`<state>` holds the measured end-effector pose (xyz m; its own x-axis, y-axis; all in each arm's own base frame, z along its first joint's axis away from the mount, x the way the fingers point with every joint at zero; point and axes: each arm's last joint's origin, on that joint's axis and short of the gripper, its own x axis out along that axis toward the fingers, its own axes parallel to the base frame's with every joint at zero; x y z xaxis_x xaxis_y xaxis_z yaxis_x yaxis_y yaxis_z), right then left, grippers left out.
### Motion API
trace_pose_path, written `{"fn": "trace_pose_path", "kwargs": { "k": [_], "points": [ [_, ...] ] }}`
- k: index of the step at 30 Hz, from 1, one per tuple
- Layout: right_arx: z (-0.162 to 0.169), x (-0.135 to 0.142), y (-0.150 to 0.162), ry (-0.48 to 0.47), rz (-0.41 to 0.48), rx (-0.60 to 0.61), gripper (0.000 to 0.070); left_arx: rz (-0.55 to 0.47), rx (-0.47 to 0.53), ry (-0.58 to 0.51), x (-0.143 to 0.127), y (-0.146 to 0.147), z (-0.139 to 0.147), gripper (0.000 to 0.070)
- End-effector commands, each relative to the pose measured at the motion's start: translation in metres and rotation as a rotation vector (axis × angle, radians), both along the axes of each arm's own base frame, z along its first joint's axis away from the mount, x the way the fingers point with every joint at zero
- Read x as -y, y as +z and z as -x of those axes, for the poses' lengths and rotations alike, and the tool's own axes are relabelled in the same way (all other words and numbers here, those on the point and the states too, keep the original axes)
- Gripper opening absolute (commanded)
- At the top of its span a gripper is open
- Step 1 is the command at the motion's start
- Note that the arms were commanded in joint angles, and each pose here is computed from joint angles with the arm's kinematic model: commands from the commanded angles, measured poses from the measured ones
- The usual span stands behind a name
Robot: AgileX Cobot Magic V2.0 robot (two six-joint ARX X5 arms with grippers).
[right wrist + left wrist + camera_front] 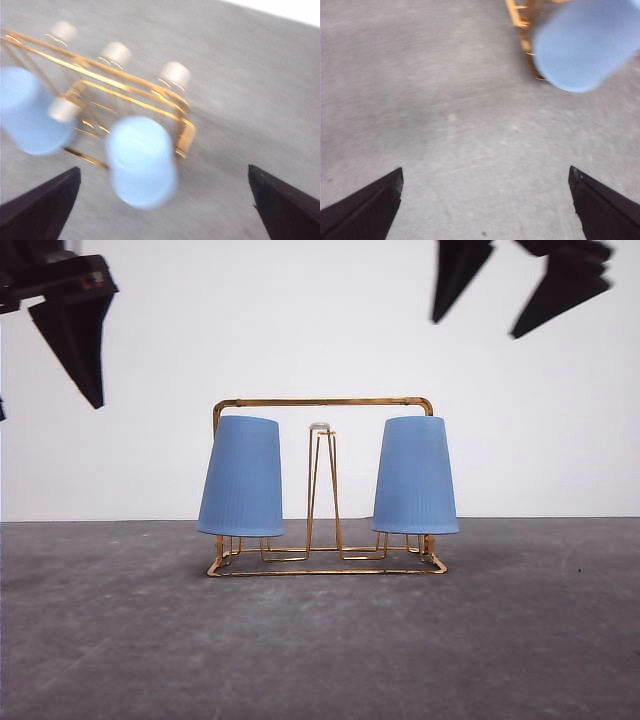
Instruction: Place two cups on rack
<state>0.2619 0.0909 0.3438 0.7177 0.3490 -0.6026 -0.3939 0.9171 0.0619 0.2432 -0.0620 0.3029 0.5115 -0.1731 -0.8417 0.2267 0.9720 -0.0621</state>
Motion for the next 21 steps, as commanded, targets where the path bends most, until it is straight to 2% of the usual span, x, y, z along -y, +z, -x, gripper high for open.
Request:
{"fn": "trace_pose_path", "kwargs": {
  "k": [1, 9, 13, 17, 18, 19, 20, 21],
  "points": [
    [0.006, 0.008, -0.002, -0.021, 0.009, 0.004, 0.0694, 0.014, 0.018, 0.023, -0.004, 0.004, -0.004, 0.0625],
    [0.051, 0.045, -0.046, -0.185, 0.007, -0.026, 0.0682, 0.015, 0.019, 0.099, -0.023, 0.004, -0.008, 0.0626],
    [0.063, 0.054, -0.06, -0.23, -0.01, -0.045, 0.0682, 0.019, 0.022, 0.098, -0.023, 0.004, -0.008, 0.0626],
    [0.064, 0.056, -0.061, -0.241, -0.009, -0.051, 0.0681, 0.044, 0.021, 0.086, -0.022, 0.004, -0.008, 0.0625],
    [0.064, 0.056, -0.061, -0.242, -0.012, -0.048, 0.0628, 0.047, 0.019, 0.087, -0.022, 0.004, -0.008, 0.0597],
    [0.064, 0.056, -0.061, -0.242, -0.015, -0.047, 0.0476, 0.048, 0.018, 0.087, -0.023, 0.004, -0.008, 0.0487],
    [0.064, 0.056, -0.061, -0.242, -0.017, -0.045, 0.0257, 0.047, 0.017, 0.086, -0.023, 0.004, -0.008, 0.032],
    [0.063, 0.056, -0.06, -0.242, -0.017, -0.041, 0.0074, 0.046, 0.018, 0.084, -0.022, 0.004, -0.008, 0.0093]
  ]
}}
